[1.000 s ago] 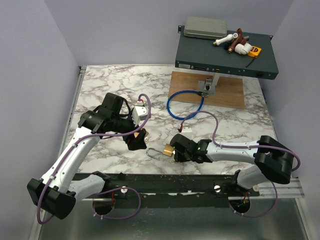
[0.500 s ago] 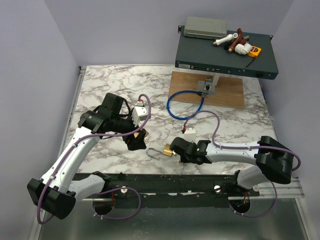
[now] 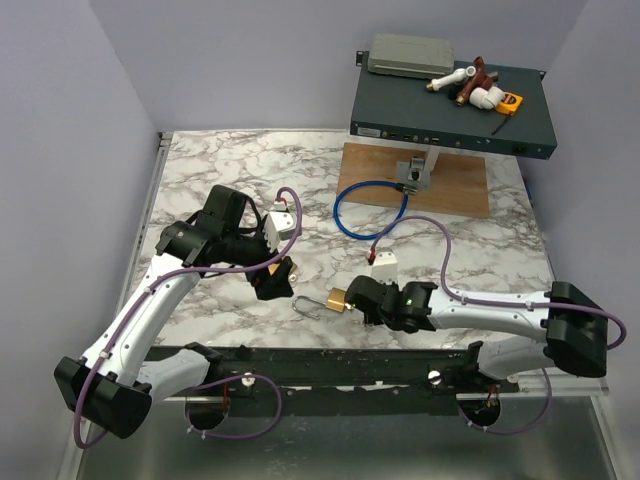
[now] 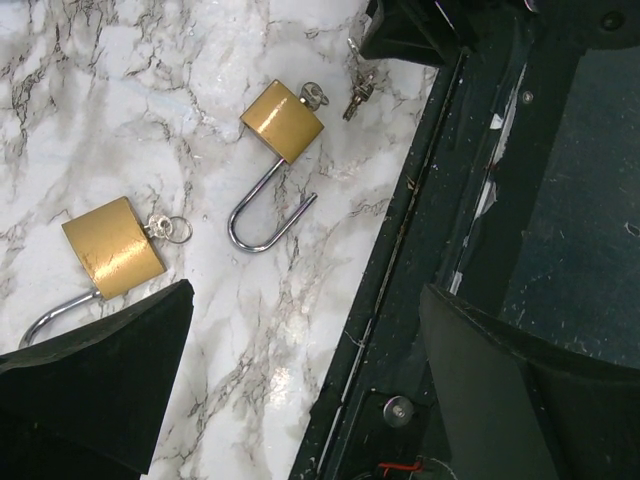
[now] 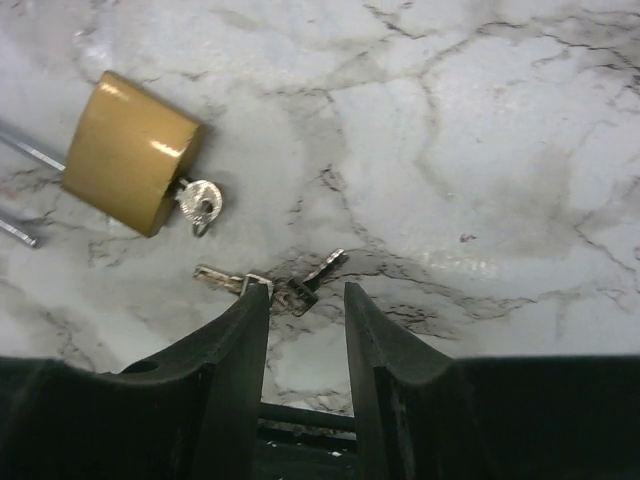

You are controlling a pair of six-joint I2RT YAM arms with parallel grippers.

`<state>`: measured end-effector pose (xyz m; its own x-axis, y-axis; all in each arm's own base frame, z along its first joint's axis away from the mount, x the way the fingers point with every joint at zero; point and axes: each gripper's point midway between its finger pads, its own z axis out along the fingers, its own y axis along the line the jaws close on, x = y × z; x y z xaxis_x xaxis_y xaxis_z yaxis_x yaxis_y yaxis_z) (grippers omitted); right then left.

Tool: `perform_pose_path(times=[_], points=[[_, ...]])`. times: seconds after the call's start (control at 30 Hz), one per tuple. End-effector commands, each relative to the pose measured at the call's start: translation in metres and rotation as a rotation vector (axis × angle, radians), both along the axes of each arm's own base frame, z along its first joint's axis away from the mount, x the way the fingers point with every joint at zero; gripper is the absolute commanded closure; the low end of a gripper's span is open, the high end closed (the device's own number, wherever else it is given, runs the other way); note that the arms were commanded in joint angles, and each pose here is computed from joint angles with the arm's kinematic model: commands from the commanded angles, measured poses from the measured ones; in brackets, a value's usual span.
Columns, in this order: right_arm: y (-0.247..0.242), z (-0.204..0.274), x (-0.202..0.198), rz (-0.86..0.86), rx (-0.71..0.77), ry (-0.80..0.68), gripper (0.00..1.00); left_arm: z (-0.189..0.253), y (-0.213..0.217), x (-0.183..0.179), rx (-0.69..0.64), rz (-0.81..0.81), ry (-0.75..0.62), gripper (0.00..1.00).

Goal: Unlock with the key
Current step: Pick up the key from the center of the board.

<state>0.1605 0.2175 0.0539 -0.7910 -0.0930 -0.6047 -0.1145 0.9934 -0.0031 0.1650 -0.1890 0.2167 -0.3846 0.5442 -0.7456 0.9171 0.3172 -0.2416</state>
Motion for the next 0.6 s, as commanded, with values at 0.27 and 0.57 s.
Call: perform_pose_path(times=[0.27,0.57], points=[[0.047,0.000,-0.006,0.415,0.092,-0.075,0.55,0.006,0.003,-0.002,-0.004,-0.006,-0.021,0.06],[0.047,-0.015,-0.007,0.446,0.016,-0.032,0.55,0.012,0.000,0.000,-0.020,0.003,-0.012,0.06]])
